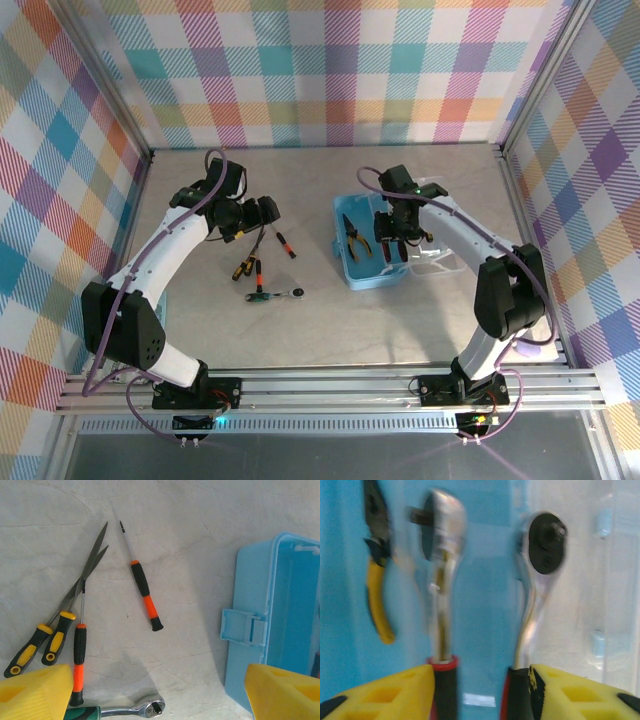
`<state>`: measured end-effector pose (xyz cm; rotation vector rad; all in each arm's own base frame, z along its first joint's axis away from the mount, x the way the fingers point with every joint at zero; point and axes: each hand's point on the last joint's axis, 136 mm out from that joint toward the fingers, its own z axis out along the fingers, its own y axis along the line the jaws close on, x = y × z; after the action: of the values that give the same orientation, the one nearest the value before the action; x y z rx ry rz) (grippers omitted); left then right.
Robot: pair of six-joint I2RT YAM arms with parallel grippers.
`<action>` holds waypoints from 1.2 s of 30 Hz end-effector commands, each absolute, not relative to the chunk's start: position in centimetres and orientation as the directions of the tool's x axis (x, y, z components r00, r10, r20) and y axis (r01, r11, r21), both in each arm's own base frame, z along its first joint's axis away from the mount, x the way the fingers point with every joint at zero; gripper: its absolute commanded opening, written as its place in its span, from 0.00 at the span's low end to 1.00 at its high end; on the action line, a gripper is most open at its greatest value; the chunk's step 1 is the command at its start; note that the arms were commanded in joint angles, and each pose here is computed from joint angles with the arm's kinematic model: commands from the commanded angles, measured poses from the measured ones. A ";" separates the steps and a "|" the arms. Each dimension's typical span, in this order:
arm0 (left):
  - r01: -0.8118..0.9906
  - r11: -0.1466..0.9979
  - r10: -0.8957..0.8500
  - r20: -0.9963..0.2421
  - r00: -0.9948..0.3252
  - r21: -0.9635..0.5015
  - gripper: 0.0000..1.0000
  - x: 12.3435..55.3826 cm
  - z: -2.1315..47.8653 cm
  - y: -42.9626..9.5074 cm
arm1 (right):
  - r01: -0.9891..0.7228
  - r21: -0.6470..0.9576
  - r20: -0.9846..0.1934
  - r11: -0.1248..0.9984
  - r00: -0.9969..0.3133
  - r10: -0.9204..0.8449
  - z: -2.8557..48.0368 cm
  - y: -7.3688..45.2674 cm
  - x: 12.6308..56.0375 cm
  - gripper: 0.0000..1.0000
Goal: Pack the tool kit
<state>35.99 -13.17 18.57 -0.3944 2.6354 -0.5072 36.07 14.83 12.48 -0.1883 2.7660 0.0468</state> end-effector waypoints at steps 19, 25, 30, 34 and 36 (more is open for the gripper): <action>-0.269 0.958 -0.287 -0.249 -0.925 -0.101 0.78 31.5 10.5 -8.4 | -0.447 0.236 -0.530 0.863 -0.803 -0.272 21.4 21.6 32.0 0.99; -0.297 0.955 -0.287 -0.218 -0.933 0.015 0.59 31.4 7.9 -6.8 | -0.445 0.247 -0.517 0.861 -0.812 -0.271 20.8 21.9 31.8 0.99; -0.313 0.944 -0.293 -0.176 -0.940 0.100 0.43 31.5 5.5 -5.5 | -0.443 0.243 -0.511 0.863 -0.815 -0.274 20.5 21.8 31.8 0.99; -0.316 0.940 -0.296 -0.158 -0.942 0.125 0.38 31.6 4.4 -4.9 | -0.442 0.241 -0.504 0.864 -0.818 -0.278 20.2 21.8 31.8 0.99; -0.308 0.943 -0.289 -0.146 -0.946 0.129 0.38 31.8 3.9 -4.9 | -0.440 0.241 -0.502 0.865 -0.819 -0.277 20.2 21.8 31.9 0.99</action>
<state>31.97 -5.96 4.49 -0.4613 2.9559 0.1659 32.09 21.49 21.06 -0.5011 2.5566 0.4720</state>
